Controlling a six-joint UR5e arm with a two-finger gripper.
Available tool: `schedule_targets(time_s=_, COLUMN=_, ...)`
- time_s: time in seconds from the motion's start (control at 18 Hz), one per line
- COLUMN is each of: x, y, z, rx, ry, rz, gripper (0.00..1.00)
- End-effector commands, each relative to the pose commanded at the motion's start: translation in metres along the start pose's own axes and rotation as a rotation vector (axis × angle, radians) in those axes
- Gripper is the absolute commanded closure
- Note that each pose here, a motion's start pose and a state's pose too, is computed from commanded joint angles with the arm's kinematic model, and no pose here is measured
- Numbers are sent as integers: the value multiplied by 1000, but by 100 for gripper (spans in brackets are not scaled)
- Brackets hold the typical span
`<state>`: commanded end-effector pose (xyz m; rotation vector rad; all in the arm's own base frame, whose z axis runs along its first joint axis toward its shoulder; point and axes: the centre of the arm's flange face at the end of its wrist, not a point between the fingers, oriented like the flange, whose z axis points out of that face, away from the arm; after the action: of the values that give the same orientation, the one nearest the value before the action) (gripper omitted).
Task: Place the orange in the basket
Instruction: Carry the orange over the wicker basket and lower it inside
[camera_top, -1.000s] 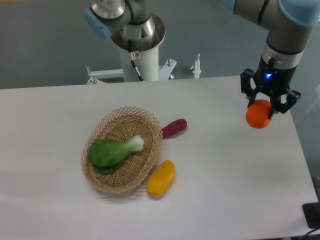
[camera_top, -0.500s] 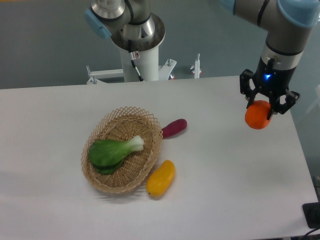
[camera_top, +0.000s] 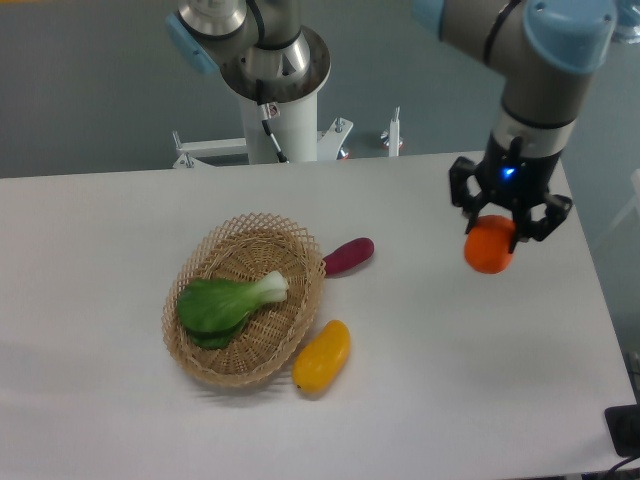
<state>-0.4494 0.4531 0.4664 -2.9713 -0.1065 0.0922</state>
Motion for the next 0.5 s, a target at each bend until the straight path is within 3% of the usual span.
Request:
schedule_targets(time_s=0.28, x=78, y=-40, z=29, rx=-20, ry=74, rz=-96, gripper=55)
schedule_targets(time_s=0.39, x=117, y=-60, z=47, rx=-23, ry=99, rz=-206, gripper=55)
schedule_targets(time_s=0.5, x=155, y=-72, z=71, rx=-19, ry=140, rz=-246, gripper=55)
